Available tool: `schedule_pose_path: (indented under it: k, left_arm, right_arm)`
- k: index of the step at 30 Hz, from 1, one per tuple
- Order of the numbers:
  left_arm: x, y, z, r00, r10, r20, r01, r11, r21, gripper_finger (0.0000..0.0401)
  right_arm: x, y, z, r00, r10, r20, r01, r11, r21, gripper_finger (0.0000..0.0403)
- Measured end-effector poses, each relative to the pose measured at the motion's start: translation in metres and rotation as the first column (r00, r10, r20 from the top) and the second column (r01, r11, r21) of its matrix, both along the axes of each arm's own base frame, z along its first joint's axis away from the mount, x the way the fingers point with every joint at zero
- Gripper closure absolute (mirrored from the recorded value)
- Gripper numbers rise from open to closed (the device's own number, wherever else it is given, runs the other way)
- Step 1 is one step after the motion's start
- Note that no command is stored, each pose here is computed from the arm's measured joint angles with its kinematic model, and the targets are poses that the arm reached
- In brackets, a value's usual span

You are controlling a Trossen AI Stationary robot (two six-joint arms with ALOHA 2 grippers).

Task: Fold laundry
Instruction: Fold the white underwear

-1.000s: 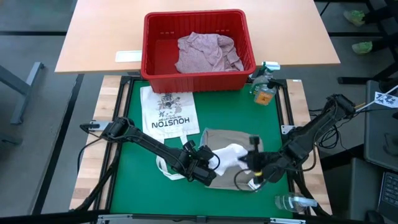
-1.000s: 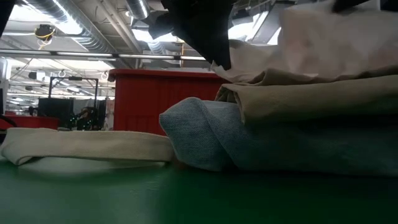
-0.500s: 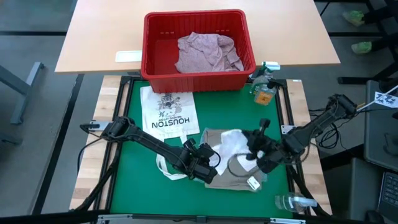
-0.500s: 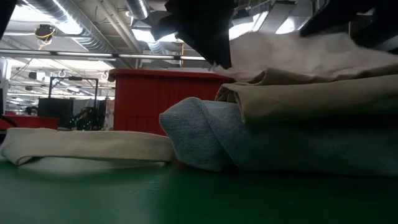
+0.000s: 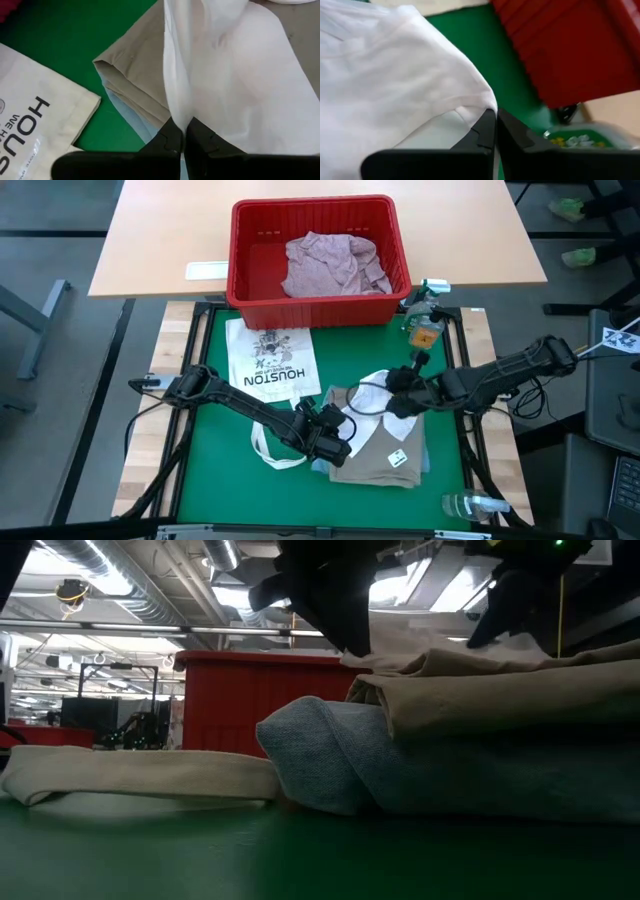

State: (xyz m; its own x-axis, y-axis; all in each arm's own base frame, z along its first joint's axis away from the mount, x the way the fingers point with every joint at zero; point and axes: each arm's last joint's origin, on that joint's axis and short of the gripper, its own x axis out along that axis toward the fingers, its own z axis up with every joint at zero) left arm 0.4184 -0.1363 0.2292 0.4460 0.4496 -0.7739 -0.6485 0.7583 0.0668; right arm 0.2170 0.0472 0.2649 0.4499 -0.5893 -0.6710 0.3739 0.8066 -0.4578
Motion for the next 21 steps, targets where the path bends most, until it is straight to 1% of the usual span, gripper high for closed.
schedule_pose_path:
  k: [4,7,9,15,18,21]
  left_arm:
    - [0.001,0.001,0.000,1.000,-0.019,-0.009,0.019,1.000,0.012,0.0390]
    - [0.001,0.000,0.000,0.998,-0.056,-0.024,0.056,0.998,0.031,0.0364]
    - [0.001,0.000,0.000,0.998,-0.058,-0.026,0.059,0.998,0.032,0.0343]
    - [0.001,0.000,0.000,0.998,-0.060,-0.027,0.061,0.998,0.033,0.0287]
    - [0.002,-0.001,0.001,0.995,-0.095,-0.035,0.097,0.994,0.044,0.0273]
    - [0.002,-0.002,0.001,0.994,-0.108,-0.035,0.110,0.993,0.052,0.0270]
  right_arm:
    - [0.002,-0.009,-0.002,1.000,-0.012,-0.027,0.015,0.995,0.096,0.0387]
    - [0.003,-0.012,-0.003,0.999,-0.010,-0.044,0.017,0.988,0.156,0.0379]
    - [0.004,-0.014,-0.003,0.998,0.001,-0.056,0.009,0.984,0.179,0.0367]
    - [0.004,-0.016,-0.004,0.998,0.004,-0.064,0.008,0.981,0.193,0.0322]
    - [0.004,-0.016,-0.004,0.998,0.007,-0.064,0.006,0.981,0.194,0.0301]
    - [0.004,-0.016,-0.004,0.998,0.007,-0.064,0.006,0.981,0.194,0.0283]
